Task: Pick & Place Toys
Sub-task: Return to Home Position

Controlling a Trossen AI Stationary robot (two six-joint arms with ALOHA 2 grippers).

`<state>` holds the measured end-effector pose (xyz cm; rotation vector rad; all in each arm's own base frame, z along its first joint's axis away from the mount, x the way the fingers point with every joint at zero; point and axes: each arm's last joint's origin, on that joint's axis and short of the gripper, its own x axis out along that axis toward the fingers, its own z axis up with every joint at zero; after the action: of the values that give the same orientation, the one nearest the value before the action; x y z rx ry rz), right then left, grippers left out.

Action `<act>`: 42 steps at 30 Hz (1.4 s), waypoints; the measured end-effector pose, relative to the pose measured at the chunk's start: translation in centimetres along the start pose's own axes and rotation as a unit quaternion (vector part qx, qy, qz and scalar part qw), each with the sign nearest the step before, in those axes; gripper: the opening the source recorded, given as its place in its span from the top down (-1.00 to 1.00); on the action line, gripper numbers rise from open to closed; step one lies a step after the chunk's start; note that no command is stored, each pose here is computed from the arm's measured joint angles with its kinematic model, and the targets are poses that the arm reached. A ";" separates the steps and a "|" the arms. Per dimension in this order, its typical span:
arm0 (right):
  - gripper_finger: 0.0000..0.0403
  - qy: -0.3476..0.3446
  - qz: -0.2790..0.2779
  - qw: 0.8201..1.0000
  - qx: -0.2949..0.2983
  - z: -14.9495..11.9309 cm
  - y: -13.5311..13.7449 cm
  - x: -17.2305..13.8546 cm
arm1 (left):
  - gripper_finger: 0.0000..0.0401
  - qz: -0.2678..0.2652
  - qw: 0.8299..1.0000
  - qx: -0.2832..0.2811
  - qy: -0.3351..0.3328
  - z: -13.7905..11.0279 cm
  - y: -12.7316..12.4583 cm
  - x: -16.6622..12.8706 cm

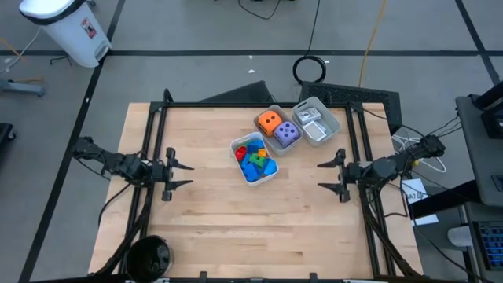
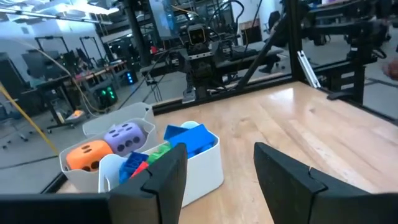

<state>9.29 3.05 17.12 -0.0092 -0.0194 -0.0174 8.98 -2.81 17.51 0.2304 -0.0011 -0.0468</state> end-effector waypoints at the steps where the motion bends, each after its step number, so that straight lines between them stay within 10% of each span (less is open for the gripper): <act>1: -0.38 -0.007 -0.002 1.000 -0.010 0.2 0.0 0.0 | 0.05 0.000 1.000 0.002 -0.001 0.0 0.0 0.0; 42: -0.38 -0.024 -0.002 0.999 -0.024 0.5 0.0 0.1 | 0.05 0.000 1.000 -0.014 -0.004 0.0 0.0 0.0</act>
<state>9.35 3.08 17.64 -0.0574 -0.0675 -0.0214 8.99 -2.82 17.56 0.2017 -0.0087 -0.0467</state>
